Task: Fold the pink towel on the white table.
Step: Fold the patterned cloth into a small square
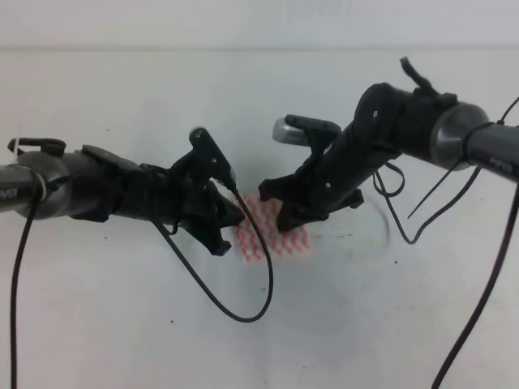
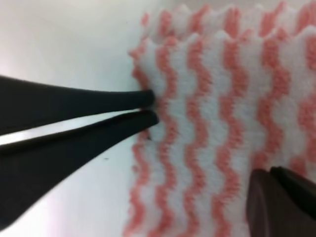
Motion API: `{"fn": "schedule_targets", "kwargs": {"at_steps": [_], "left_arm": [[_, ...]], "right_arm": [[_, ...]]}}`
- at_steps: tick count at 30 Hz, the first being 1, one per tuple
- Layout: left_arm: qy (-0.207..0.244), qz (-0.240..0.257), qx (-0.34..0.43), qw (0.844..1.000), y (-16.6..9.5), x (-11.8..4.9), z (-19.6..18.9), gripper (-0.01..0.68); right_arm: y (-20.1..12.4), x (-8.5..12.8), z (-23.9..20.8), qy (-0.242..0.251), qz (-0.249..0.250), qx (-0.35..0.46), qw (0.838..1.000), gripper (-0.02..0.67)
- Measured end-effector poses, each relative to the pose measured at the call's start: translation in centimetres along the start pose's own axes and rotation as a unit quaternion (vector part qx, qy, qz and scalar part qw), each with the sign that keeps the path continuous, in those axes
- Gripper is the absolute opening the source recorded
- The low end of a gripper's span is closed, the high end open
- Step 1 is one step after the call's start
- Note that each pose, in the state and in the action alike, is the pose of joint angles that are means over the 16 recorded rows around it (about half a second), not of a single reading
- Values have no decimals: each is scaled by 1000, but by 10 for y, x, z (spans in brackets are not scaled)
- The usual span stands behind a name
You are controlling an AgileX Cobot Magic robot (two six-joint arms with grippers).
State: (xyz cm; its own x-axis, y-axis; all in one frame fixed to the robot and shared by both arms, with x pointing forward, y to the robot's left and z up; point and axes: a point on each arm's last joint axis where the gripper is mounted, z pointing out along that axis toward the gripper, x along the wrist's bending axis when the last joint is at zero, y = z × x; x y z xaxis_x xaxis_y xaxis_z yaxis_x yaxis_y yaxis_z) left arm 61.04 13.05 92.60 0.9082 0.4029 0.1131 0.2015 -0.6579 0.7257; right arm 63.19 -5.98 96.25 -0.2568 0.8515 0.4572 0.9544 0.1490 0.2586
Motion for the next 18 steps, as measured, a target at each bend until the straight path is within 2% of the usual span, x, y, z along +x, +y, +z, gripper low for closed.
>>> {"fn": "schedule_targets", "kwargs": {"at_steps": [10, 18], "left_arm": [[2, 2, -18, 1000, 11, -1, -10, -3], [-2, -49, -46, 998, 18, -2, -12, -3]], "right_arm": [[6, -8, 3, -10, 39, -24, 999, -18], [18, -9, -6, -14, 49, -60, 997, -18]]}}
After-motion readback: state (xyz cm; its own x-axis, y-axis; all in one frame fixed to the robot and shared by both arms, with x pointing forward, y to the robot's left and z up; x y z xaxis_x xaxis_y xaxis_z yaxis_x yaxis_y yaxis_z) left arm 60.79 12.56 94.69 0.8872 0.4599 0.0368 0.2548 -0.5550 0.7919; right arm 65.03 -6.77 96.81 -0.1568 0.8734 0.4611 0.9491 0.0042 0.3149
